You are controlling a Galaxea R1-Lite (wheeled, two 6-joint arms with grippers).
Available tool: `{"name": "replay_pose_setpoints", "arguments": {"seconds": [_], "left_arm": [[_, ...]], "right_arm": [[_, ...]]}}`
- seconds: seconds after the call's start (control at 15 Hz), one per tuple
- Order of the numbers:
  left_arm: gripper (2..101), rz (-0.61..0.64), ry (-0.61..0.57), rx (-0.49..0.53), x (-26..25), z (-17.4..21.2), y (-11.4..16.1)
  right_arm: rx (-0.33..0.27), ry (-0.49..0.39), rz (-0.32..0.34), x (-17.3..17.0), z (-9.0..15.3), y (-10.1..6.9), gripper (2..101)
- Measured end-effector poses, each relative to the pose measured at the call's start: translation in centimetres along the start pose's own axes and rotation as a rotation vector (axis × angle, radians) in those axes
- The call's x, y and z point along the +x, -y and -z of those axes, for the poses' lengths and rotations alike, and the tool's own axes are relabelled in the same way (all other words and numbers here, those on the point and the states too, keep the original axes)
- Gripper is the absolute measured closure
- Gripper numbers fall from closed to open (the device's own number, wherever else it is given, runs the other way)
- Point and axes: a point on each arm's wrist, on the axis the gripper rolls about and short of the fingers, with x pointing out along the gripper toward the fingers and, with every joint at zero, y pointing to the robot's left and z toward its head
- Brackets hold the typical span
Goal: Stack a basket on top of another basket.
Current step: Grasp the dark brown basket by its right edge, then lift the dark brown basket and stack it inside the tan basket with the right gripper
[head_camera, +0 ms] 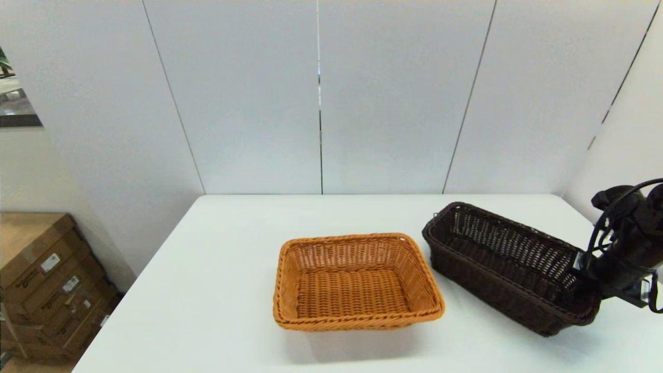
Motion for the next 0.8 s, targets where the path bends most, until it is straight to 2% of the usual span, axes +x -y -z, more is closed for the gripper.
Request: {"name": "replay_pose_setpoints", "arguments": {"seconds": [0.27, 0.47, 0.8], "left_arm": [[5.4, 0.0, 0.0, 0.0, 0.0, 0.0, 0.0], [5.4, 0.0, 0.0, 0.0, 0.0, 0.0, 0.0], [5.4, 0.0, 0.0, 0.0, 0.0, 0.0, 0.0]], "right_arm": [[0.007, 0.014, -0.055, -1.0, -0.4, 0.0, 86.6], [0.014, 0.074, -0.15, -3.8, -0.9, 0.2, 86.7], [0.033, 0.176, -0.196, -7.2, -1.4, 0.9, 86.7]]}}
